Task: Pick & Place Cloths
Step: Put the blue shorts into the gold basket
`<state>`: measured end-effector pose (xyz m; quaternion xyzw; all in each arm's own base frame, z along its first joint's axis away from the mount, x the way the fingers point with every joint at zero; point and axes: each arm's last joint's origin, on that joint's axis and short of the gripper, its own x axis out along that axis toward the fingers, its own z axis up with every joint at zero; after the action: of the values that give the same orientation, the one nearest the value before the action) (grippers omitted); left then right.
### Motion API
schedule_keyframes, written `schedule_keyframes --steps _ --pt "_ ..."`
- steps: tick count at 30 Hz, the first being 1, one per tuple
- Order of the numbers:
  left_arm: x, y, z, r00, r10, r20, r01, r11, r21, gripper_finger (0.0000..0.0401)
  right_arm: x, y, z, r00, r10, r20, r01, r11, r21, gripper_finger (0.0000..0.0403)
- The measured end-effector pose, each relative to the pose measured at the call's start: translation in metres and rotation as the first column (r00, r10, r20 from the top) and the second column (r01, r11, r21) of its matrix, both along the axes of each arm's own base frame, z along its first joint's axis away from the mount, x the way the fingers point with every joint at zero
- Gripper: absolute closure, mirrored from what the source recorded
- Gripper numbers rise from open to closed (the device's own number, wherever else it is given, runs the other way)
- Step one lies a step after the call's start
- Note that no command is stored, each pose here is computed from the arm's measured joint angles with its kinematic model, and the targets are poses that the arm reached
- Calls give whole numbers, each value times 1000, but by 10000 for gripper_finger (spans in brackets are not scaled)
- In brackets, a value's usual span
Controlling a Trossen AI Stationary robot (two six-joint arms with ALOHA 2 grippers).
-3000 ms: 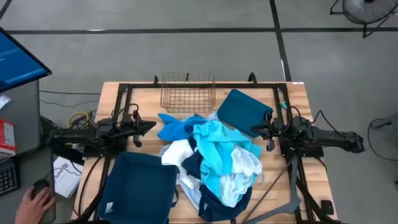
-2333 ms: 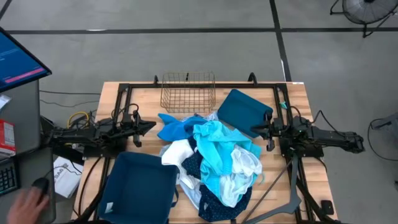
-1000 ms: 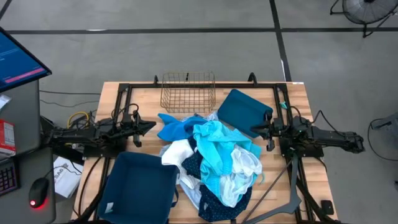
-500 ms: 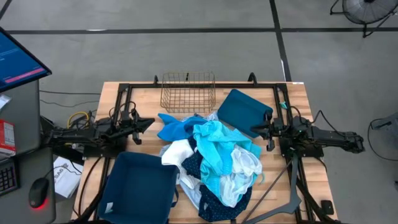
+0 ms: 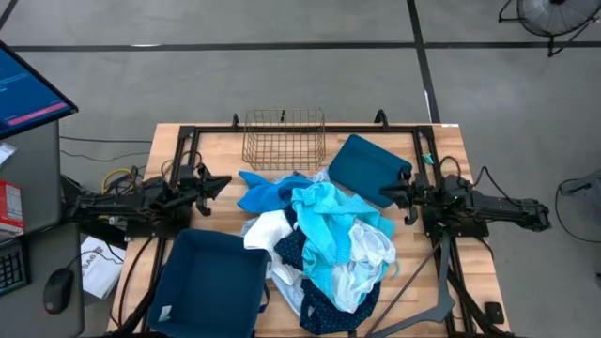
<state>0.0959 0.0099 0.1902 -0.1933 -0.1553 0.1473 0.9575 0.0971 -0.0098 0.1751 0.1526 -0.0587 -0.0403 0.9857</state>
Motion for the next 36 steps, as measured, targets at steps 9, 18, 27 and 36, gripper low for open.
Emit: schedule_keyframes --steps 9,18,27,36 --pt "-17 -1 50 905 -61 420 121 985 -119 400 -3 -1 15 988 -5 156 -2 999 44 365" --pt "12 -4 121 932 -158 327 153 987 40 395 -4 -2 17 985 -46 166 40 999 37 365" --pt "83 -8 150 971 -236 29 223 945 239 319 -4 -3 18 984 -66 167 60 997 42 365" --pt "117 -5 122 864 -124 -488 225 962 154 233 -4 -3 19 983 -66 169 60 997 42 365"
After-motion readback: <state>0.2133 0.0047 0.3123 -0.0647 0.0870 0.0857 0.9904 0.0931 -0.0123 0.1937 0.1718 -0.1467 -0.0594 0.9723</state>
